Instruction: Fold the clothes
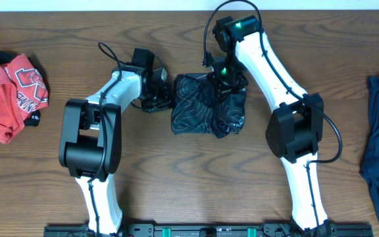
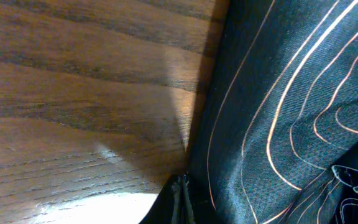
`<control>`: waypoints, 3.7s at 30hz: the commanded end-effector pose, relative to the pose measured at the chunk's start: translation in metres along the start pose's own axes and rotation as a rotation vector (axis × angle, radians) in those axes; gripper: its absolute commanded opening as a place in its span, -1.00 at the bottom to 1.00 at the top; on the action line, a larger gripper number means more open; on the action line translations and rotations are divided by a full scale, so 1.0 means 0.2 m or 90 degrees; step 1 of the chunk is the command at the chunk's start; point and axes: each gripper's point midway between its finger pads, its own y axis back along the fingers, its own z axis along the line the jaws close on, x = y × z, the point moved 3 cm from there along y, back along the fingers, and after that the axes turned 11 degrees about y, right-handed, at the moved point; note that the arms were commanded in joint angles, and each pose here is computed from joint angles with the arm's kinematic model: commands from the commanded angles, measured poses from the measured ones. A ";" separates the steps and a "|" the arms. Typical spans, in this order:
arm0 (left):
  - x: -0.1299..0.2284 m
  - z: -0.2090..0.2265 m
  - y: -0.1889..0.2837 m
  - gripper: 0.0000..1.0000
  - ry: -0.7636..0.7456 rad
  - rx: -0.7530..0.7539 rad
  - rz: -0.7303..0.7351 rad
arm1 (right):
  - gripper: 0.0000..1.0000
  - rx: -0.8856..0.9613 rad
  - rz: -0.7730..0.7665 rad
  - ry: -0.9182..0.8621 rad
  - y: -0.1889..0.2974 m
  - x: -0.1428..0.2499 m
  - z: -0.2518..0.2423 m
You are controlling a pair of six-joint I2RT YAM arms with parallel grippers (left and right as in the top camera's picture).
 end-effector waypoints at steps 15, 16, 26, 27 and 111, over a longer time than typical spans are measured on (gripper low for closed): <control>0.08 0.36 -0.16 -0.88 0.067 -0.147 0.046 | -0.97 0.072 -0.069 0.011 0.21 -0.05 0.09; 0.07 0.36 -0.16 -0.88 0.067 -0.146 0.045 | -0.97 0.077 -0.071 0.014 0.22 -0.05 0.10; -0.05 0.46 -0.03 -0.88 0.114 -0.130 -0.001 | -0.98 0.078 -0.061 0.020 0.22 -0.04 0.13; -0.07 0.48 0.00 -0.88 0.121 -0.126 -0.009 | -0.97 0.078 -0.061 0.021 0.22 -0.04 0.13; -0.18 0.76 0.56 -0.66 0.241 -0.132 -0.139 | -0.98 0.036 -0.012 0.035 -0.22 -0.08 0.22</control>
